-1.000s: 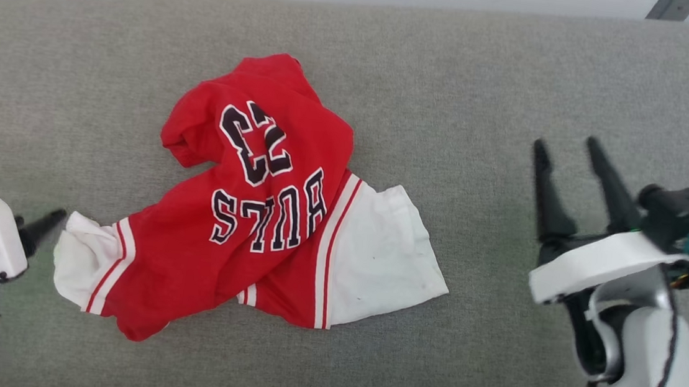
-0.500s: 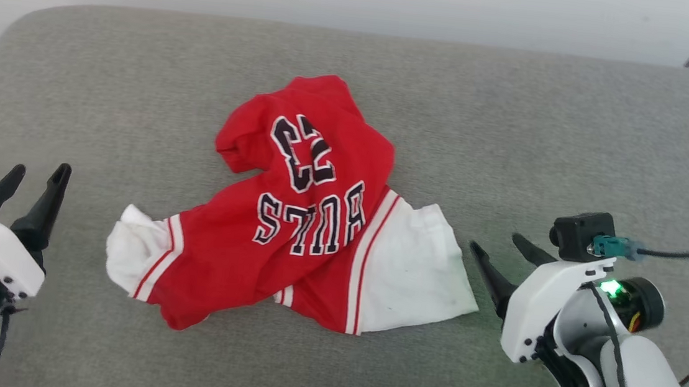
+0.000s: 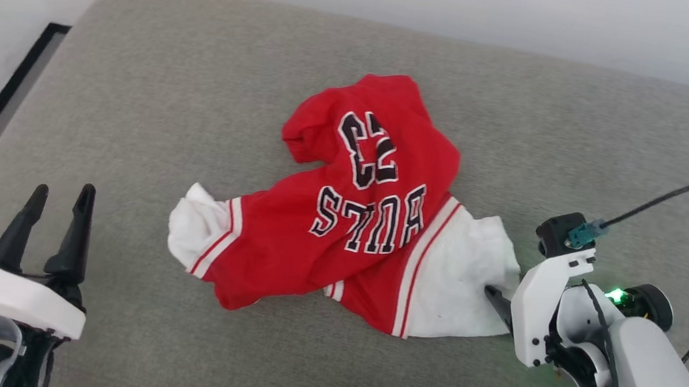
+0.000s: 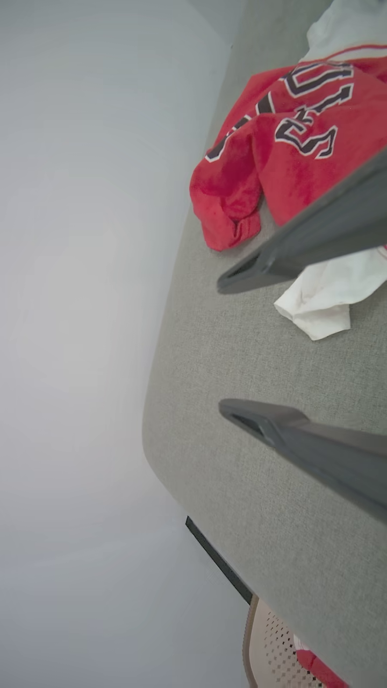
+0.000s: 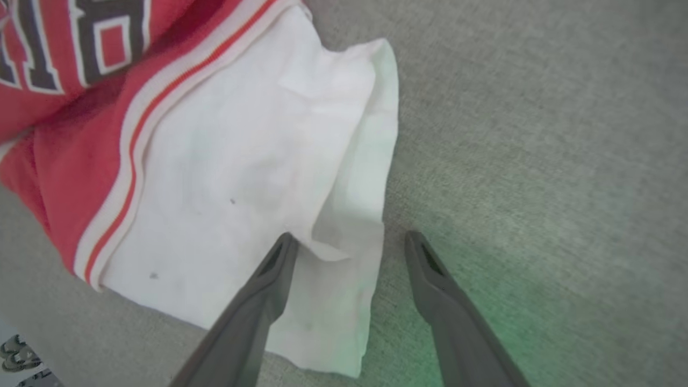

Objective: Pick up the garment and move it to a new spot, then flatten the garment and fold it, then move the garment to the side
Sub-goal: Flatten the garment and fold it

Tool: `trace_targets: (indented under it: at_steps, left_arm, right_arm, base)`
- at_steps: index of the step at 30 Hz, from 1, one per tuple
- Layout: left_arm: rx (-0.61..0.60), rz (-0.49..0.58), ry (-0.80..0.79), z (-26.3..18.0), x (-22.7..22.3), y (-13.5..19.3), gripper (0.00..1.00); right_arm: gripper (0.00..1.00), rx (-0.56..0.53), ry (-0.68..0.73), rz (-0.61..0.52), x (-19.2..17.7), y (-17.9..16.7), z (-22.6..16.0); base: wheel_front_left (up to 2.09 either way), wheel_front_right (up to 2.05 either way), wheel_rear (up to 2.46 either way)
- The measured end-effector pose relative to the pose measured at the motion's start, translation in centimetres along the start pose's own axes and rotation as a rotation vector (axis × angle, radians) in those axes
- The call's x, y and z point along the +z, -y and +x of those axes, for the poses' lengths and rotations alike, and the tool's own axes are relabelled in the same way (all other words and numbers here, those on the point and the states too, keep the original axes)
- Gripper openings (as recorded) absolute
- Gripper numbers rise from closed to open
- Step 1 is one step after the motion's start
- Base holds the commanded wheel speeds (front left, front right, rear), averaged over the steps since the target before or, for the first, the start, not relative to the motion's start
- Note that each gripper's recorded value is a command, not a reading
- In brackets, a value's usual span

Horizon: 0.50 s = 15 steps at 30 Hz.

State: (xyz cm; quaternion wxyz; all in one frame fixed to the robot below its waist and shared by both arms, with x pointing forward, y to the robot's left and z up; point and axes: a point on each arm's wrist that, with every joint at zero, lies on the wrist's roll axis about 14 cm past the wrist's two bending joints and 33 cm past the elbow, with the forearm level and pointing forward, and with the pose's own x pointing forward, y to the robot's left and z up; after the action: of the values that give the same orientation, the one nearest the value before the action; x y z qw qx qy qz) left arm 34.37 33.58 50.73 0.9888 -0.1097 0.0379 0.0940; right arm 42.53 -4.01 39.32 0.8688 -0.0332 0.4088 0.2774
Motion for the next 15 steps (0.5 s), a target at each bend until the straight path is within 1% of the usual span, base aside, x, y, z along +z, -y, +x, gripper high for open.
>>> trace_targets:
  at_steps: [6,7,8,12,15]
  left_arm:
    - [0.045,-0.017,0.086,-1.7,0.6,-0.5,1.0]
    - [0.051,-0.015,0.1,-2.0,0.7,-0.6,1.0]
    - [0.074,-0.046,0.121,-2.7,0.6,-1.0,1.0]
    - [0.104,-0.063,0.127,-3.8,-0.3,-1.4,1.0]
    - [0.113,-0.066,0.131,-4.1,-0.6,-1.4,1.0]
  right_arm:
    - [1.0,0.023,-0.141,-0.065,-1.4,-0.7,2.1]
    - [0.46,0.029,-0.163,-0.08,-1.6,-0.8,2.3]
    - [0.0,0.048,-0.181,-0.089,-1.5,-1.2,2.6]
    - [0.0,0.075,-0.18,-0.074,-0.8,-1.5,2.7]
    - [0.0,0.069,-0.184,-0.068,-0.4,-0.6,2.3]
  base:
    - [0.0,0.0,0.0]
    - [0.0,0.0,0.0]
    - [0.0,0.0,0.0]
    - [0.0,0.0,0.0]
    - [0.0,0.0,0.0]
